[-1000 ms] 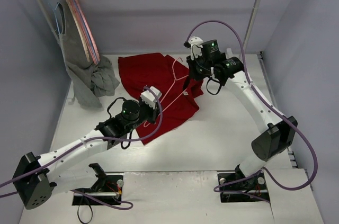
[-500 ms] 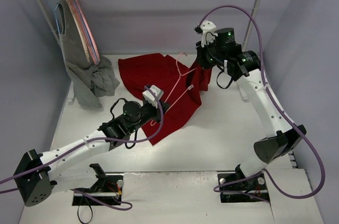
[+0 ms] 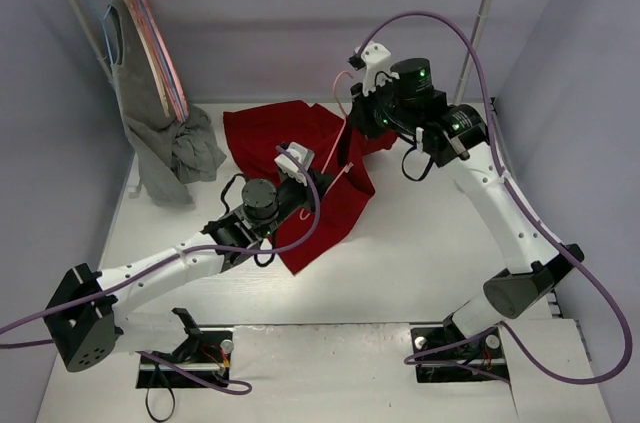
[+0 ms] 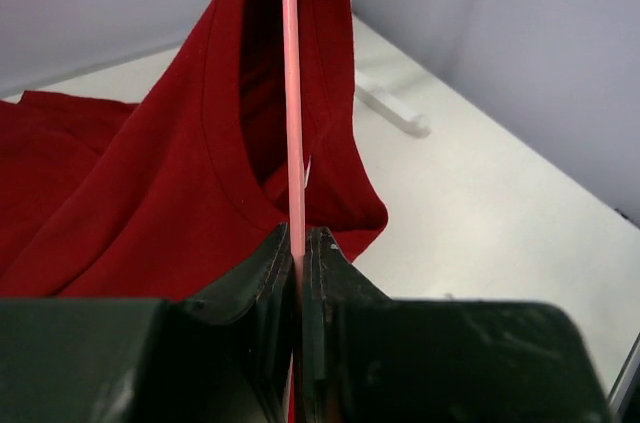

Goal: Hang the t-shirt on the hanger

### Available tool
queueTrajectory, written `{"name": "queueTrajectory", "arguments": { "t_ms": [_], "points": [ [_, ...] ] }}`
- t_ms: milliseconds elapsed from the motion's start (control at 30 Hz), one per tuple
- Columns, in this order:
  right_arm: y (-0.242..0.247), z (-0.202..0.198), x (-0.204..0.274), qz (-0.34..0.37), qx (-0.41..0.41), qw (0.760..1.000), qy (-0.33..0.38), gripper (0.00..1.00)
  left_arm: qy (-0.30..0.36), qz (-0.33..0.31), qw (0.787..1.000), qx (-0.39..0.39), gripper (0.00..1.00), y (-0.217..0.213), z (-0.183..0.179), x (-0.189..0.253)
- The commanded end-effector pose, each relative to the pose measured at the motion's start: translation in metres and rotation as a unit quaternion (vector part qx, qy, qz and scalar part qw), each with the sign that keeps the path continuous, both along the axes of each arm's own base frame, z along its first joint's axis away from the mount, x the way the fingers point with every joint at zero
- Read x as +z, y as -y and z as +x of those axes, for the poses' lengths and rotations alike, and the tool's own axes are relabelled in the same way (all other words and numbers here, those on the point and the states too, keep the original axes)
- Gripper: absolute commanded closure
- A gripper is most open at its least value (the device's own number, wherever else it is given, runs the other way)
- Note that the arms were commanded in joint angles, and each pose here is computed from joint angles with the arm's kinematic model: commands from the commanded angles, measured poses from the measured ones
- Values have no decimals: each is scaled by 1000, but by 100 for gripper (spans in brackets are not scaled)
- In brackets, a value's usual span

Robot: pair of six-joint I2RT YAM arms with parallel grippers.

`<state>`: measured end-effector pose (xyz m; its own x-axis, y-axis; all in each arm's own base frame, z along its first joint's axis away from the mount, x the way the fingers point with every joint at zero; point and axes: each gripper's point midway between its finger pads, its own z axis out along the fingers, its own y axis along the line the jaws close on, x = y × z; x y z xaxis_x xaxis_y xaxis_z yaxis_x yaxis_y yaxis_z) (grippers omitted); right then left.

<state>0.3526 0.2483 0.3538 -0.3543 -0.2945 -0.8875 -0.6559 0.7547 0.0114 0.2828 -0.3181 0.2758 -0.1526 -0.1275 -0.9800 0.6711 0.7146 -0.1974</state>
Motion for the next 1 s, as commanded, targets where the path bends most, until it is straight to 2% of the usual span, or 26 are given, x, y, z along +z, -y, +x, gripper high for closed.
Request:
{"name": "queueTrajectory", "arguments": {
  "t_ms": [0,167,300,367,400,500,600,800,967],
  "points": [
    [-15,-19,74,82,30,993,76,100,77,-116,990,-16,100,9,-3,91],
    [-26,-24,76,94,48,992,75,100,81,-135,987,-33,100,15,-6,99],
    [-21,-18,67,81,29,994,74,73,75,-153,985,-31,100,12,-9,94],
    [-13,-15,65,72,11,994,80,65,77,-157,984,-28,100,9,-10,94],
    [-11,-15,66,67,7,994,84,54,75,-162,984,-18,100,5,-9,93],
    [-1,-13,70,57,-11,994,94,44,72,-172,982,-10,100,0,-9,91],
    [12,-13,79,51,-28,992,108,39,71,-180,981,-8,100,-1,-9,91],
    [59,-11,91,37,-63,989,132,37,71,-178,981,-9,100,-2,-10,87],
    [82,2,57,-43,-56,987,144,36,70,-176,982,-15,100,-2,-13,88]
  ]
}}
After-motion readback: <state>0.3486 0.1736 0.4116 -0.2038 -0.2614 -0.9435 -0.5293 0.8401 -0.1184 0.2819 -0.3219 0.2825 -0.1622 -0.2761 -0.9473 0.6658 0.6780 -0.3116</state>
